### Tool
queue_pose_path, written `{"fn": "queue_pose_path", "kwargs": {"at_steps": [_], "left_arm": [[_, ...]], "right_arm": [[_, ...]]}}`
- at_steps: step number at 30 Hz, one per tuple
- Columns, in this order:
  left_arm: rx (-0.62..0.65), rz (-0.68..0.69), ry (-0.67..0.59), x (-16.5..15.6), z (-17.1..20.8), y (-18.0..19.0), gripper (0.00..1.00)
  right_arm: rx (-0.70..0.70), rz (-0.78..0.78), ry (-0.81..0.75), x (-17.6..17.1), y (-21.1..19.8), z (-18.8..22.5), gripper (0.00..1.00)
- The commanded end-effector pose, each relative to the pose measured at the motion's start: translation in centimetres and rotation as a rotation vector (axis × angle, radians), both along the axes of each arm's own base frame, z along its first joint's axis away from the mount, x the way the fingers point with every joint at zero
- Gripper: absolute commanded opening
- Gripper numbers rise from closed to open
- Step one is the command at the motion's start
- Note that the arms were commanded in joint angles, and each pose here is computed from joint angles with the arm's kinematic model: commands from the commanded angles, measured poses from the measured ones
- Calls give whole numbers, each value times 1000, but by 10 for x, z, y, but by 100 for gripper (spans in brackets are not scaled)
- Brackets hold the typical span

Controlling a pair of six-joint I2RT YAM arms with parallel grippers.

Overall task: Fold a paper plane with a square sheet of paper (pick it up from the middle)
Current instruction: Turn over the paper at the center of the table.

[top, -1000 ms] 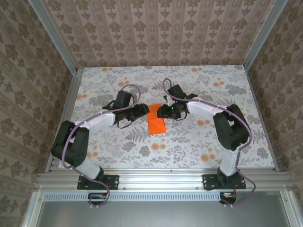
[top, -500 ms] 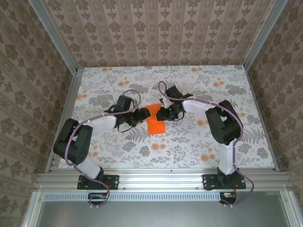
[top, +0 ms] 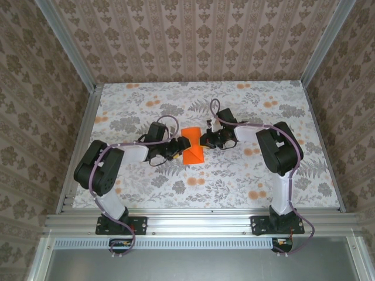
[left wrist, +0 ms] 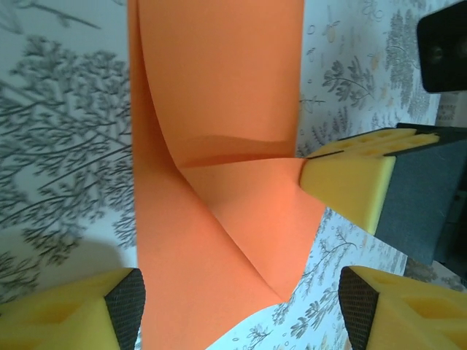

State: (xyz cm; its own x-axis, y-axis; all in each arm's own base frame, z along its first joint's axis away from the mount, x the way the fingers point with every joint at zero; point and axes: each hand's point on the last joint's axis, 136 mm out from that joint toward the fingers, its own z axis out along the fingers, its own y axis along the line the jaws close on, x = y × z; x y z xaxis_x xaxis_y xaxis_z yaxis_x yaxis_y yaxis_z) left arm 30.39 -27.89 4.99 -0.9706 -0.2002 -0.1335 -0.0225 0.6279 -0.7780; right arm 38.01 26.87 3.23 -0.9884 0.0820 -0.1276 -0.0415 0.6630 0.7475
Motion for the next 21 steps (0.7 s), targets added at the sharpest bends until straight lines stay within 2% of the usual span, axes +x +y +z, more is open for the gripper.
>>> {"fn": "queue_pose_path", "kwargs": {"at_steps": [1, 16, 21], "left_arm": [[-22, -30, -8, 0, -1, -13, 71], [-21, -44, -43, 18, -6, -28, 43], [-6, -41, -44, 22, -12, -28, 38]], "right_arm": [[74, -45, 46, 2, 2, 0, 9], [43, -91, 92, -3, -11, -17, 10], [42, -92, 94, -3, -12, -18, 10]]}}
